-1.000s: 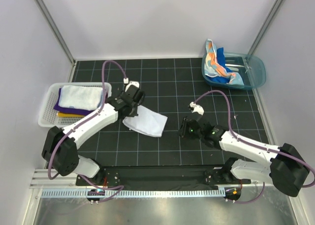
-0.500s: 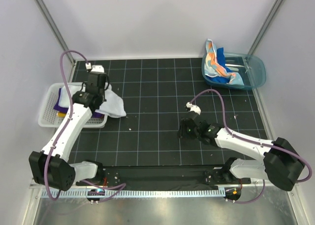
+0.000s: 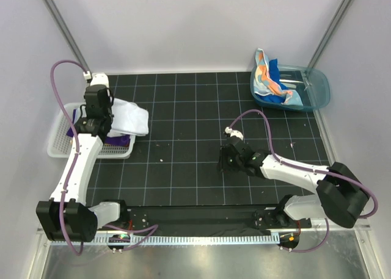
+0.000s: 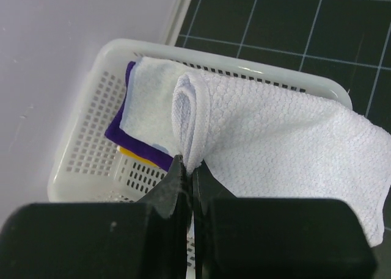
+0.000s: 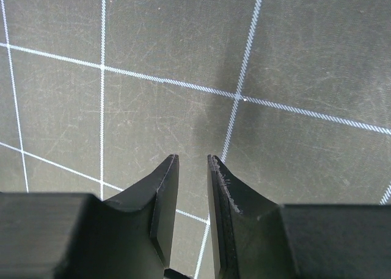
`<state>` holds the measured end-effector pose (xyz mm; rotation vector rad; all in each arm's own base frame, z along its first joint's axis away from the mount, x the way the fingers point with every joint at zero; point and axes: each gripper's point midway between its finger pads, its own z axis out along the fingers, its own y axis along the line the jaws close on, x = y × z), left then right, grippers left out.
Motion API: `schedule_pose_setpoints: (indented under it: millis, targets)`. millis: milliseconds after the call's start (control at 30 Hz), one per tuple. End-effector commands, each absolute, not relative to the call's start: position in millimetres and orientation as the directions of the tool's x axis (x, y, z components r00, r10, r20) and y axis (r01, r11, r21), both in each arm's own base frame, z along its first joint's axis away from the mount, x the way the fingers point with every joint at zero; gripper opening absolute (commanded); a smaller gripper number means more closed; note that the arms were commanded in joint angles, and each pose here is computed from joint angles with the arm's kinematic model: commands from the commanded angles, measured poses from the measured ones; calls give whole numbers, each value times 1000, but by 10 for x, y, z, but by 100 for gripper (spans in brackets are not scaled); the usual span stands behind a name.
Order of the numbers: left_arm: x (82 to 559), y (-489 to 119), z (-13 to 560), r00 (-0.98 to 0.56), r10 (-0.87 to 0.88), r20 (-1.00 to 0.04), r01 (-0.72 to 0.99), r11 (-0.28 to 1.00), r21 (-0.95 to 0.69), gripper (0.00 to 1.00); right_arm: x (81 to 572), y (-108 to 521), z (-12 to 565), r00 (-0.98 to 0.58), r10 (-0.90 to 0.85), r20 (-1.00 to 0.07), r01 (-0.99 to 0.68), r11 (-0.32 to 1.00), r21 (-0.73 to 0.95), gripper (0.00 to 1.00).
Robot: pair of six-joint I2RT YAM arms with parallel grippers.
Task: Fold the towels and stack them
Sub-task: Neatly place the folded towel into the bin
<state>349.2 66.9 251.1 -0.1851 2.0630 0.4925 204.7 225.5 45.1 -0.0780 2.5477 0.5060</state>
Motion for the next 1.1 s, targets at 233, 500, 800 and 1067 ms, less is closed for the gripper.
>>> schedule_pose_setpoints:
  millis: [233, 500, 800, 1067]
  targets:
    - [3709, 1062, 2953, -369, 118, -922, -451, 845, 288, 0, 2169, 2431, 611, -841, 27, -540, -204, 909, 363, 32]
    - [3822, 1184, 2983, -378, 118, -918, -470, 830, 301, 0, 2180, 2434, 564, -849, 7, -529, -205, 917, 342, 31]
    - [3907, 1254, 2751, -419, 86, -904, -482, 822, 302, 0, 2170, 2441, 517, -855, -4, -518, -209, 918, 337, 31]
    - [3871, 1369, 2637, -440, 65, -896, -520, 794, 314, 2, 2153, 2428, 499, -857, -15, -515, -215, 919, 331, 31]
